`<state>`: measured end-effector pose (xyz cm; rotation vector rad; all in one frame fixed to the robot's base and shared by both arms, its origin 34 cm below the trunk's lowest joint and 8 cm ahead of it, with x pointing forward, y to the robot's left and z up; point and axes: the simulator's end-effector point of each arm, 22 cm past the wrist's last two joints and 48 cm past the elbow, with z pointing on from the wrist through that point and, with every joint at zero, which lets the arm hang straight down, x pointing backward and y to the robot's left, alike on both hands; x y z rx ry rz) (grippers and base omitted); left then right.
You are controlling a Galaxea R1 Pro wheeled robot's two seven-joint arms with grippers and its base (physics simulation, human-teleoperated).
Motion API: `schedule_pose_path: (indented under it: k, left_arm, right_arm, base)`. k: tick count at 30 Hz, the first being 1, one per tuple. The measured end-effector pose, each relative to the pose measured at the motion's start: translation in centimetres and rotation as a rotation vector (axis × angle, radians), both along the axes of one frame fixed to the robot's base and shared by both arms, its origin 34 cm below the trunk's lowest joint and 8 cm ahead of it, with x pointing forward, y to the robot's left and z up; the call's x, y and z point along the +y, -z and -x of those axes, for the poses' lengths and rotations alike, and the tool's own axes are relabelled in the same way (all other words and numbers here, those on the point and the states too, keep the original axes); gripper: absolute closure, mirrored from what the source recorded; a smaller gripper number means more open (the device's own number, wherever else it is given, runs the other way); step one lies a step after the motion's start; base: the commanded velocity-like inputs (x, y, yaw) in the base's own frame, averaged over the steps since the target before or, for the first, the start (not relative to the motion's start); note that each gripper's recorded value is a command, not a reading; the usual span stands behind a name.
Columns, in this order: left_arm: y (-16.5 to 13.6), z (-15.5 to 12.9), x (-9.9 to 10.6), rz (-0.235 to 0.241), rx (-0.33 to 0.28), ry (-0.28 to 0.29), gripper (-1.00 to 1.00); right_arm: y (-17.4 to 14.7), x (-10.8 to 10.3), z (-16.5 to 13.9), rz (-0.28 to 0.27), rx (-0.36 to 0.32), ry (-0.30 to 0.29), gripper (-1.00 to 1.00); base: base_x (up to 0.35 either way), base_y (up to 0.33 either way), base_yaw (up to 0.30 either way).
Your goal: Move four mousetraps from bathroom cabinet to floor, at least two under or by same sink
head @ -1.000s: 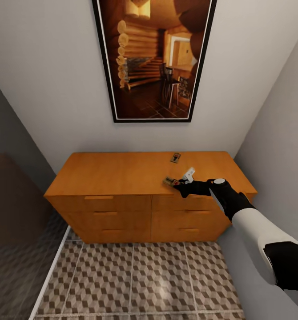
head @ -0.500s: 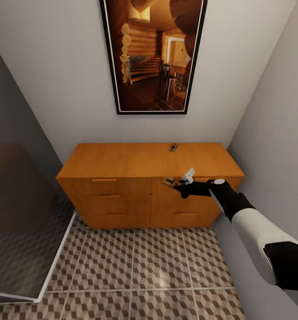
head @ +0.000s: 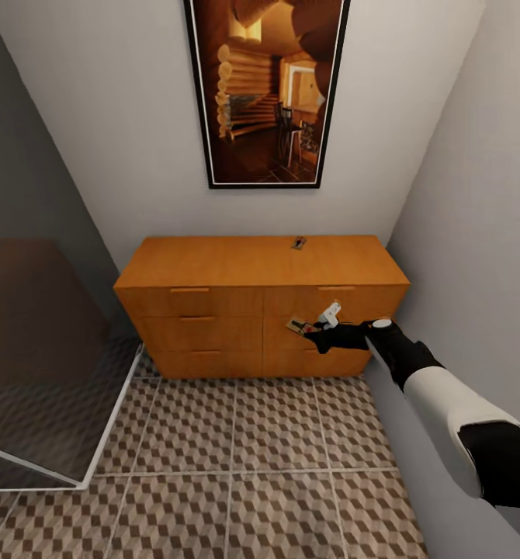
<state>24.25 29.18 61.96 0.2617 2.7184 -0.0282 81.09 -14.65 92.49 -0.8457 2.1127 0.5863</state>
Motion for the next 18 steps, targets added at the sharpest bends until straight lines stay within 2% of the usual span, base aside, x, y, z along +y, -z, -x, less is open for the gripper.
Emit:
schedule_pose_path:
  k: [5,10,12,13,14,16,18]
  left_arm:
    - [0.0,0.0,0.0,0.001,-0.001,0.0,-1.0]
    - [0.0,0.0,-0.1,0.001,-0.001,-0.001,-1.0]
    - [0.0,0.0,-0.1,0.002,-0.002,-0.001,-1.0]
    - [0.0,-0.1,-0.2,0.003,-0.003,-0.001,-1.0]
    - [0.0,-0.1,-0.2,0.002,-0.002,-0.003,-1.0]
    - [0.0,-0.1,-0.1,0.0,-0.003,-0.008,-1.0]
    - [0.0,-0.3,-0.2,-0.001,-0.006,-0.013,-1.0]
  right_arm:
    - [3.6,-0.6,2.3,0.011,0.087,0.009,1.0]
    - [9.8,-0.9,7.5,0.062,0.164,-0.04,1.0]
    - [12.1,-0.7,9.5,0.086,0.168,-0.038,1.0]
    - [14.7,-0.8,11.4,0.109,0.154,0.002,1.0]
    - [18.3,-1.2,15.8,0.148,0.196,-0.002,1.0]
    - [20.5,-1.6,18.5,0.17,0.2,0.029,1.0]
    - [23.5,-1.8,23.7,0.186,0.218,0.046,1.0]
  base:
    - [-0.096,0.0,0.0]
    - [-0.015,0.0,0.0]
    - [-0.003,0.0,0.0]
    - [-0.001,0.0,0.0]
    - [0.0,0.0,0.0]
    - [0.0,0.0,0.0]
    - [0.0,0.0,0.0]
